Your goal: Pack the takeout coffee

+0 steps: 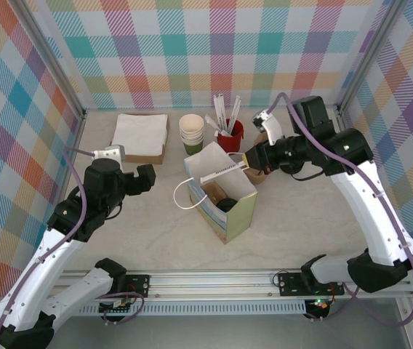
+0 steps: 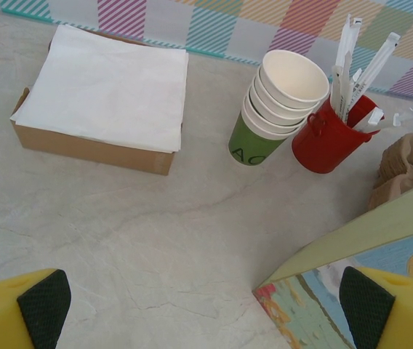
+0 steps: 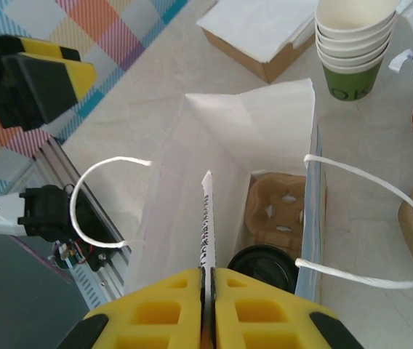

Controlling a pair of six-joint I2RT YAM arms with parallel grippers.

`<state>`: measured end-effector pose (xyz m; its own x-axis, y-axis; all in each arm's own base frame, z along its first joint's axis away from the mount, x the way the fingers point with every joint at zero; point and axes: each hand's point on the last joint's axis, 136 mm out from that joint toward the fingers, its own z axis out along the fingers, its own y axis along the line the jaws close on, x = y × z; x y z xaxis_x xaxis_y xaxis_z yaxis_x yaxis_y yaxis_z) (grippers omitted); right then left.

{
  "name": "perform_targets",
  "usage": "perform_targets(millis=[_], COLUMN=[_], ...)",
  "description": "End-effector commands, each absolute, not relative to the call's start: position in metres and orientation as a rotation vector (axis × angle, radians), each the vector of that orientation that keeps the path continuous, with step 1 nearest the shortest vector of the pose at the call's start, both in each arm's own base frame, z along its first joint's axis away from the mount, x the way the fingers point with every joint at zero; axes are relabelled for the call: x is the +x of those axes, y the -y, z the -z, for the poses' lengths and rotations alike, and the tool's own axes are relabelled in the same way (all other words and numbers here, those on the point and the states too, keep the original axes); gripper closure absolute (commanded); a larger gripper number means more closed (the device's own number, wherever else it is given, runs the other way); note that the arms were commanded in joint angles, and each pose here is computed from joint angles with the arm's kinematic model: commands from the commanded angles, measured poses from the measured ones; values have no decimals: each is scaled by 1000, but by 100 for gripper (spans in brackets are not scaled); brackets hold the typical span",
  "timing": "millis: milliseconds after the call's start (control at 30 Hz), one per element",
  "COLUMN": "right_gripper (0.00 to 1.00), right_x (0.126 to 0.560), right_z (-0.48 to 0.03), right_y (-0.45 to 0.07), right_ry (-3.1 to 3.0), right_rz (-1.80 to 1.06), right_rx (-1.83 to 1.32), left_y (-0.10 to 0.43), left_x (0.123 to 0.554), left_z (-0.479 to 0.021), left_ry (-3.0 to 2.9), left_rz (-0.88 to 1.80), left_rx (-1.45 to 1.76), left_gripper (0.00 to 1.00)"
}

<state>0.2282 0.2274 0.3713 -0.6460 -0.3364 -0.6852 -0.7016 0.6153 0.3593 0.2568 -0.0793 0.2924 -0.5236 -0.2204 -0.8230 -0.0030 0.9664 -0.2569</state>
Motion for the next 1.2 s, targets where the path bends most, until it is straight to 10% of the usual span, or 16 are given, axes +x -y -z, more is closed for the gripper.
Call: perform_targets(millis=[0, 1167], right_gripper=[89, 85], right_x=[229, 262], right_z=[-370, -304], right_y=[-230, -308], right_ry=[-2281, -2388], right_rz=[-785, -717], right_rx=[-841, -956], left_y=[76, 75], left_x=[261, 256], left_z=[-298, -296], left_ry=[-2074, -2077], left_rz=[276, 303], left_rx=[-191, -213], left_gripper=[3, 3])
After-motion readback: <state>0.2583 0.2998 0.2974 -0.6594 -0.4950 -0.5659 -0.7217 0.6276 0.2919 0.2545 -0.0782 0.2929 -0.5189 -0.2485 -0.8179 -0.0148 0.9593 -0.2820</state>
